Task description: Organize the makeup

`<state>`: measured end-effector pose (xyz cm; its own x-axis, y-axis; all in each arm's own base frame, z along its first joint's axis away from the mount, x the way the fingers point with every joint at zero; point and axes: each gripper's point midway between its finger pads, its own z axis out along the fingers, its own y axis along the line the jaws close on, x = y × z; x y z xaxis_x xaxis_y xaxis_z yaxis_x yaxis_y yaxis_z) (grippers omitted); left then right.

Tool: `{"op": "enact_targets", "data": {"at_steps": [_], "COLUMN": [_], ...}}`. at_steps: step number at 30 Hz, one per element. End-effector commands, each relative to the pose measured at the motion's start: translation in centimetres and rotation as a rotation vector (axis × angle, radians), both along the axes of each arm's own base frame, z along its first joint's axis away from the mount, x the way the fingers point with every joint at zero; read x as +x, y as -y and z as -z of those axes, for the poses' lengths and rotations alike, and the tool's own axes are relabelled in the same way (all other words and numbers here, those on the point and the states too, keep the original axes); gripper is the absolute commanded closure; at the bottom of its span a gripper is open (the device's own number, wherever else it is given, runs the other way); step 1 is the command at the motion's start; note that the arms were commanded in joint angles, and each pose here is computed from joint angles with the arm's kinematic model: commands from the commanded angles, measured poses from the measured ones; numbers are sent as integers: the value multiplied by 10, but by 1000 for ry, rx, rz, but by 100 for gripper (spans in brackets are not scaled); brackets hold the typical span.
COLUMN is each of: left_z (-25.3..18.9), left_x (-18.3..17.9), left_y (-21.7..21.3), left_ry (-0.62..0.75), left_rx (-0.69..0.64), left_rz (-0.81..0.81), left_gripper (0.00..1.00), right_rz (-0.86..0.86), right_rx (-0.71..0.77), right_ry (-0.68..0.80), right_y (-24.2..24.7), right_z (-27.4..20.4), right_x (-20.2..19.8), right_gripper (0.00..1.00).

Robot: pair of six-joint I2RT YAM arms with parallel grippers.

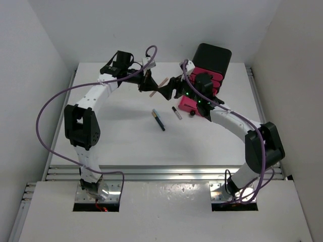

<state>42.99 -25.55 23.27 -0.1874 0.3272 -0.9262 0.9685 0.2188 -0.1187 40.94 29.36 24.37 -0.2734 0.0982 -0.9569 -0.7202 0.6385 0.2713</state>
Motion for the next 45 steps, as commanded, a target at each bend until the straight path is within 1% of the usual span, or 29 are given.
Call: {"op": "enact_targets", "data": {"at_steps": [1, 4, 8, 12, 15, 18, 19, 20, 22, 23, 26, 27, 28, 29, 30, 31, 32, 33, 34, 35, 36, 37, 38, 39, 40, 41, 42, 44, 45], "left_z": [-43, -48, -45, -39, -36, -34, -34, -35, -35, -35, -35, -31, -29, -24, -26, -23, -18, -16, -13, -15, -12, -11, -5, -6, -5, -1, 5, 14, 30], "left_x": [-13, -13, -17, -20, -24, -24, -26, -25, -28, -28, -28, -23, -21, -13, -8, -4, 5, 10, 18, 29, 34, 38, 49, 49, 47, 49, 41, 35, 27], "left_y": [5, 5, 9, 12, 16, 16, 20, 20, 24, 24, 24, 24, 23, 19, 17, 14, 8, 5, -4, -19, -24, -38, -57, -64, -77, -92, -97, -110, -121], "left_ry": [44, 62, 53, 42, 31, 31, 31, 40, 39, 39, 29, 27, 4, 3, 5, 4, 17, 24, 23, 49, 58, 58, 82, 97, 96, 112, 93, 91, 57], "left_rx": [-74, -79, -77, -74, -77, -77, -78, -80, -80, -80, -82, -73, -65, -35, -22, -6, 31, 49, 68, 105, 128, 158, 223, 254, 293, 341, 362, 398, 429], "left_rz": [20, 20, 29, 38, 54, 54, 63, 64, 73, 73, 70, 52, 24, -29, -60, -91, -147, -175, -224, -301, -337, -390, -466, -489, -513, -546, -553, -565, -582], "left_gripper": [100, 100, 100, 100, 100, 100, 100, 100, 100, 100, 100, 97, 76, 61, 50, 30, 24, 22, 21, 21, 21, 19, 19, 19, 19, 19, 19, 19, 19], "right_rz": [124, 152, 205, 189, 171, 162, 158, 158, 162, 160, 161, 156, 160, 168, 188, 217, 250, 256, 286, 304, 303, 344, 360, 365, 374, 378, 361, 342, 331], "right_rx": [163, 192, 214, 244, 261, 267, 266, 271, 273, 279, 278, 263, 256, 244, 186, 153, 141, -24, -80, -185, -334, -428, -469, -559, -727, -775, -870, -969, -1016], "right_ry": [-50, -71, -101, -104, -108, -121, -126, -132, -142, -140, -136, -122, -117, -114, -94, -90, -61, -55, -23, 51, 5, 40, 20, 32, 19, 13, 10, -51, -48], "right_y": [4, 4, 7, 1, -5, -7, -10, -11, -11, -12, -12, -13, -11, -8, -1, 4, 13, 25, 33, 47, 61, 77, 93, 105, 131, 139, 149, 163, 169], "right_z": [-12, -10, -2, -4, -5, -1, 1, 2, 7, 6, 4, 4, 4, 6, 9, 12, -1, 22, 16, 9, 38, 39, 41, 50, 63, 67, 82, 104, 110], "right_x": [20, 26, 34, 39, 40, 41, 40, 42, 44, 44, 47, 45, 45, 46, 48, 51, 60, 62, 70, 82, 78, 86, 92, 97, 97, 103, 106, 106, 113], "right_gripper": [29, 32, 35, 37, 40, 45, 49, 58, 66, 77, 100, 100, 100, 100, 100, 100, 100, 100, 100, 100, 100, 100, 100, 100, 100, 100, 100, 100, 100]}}
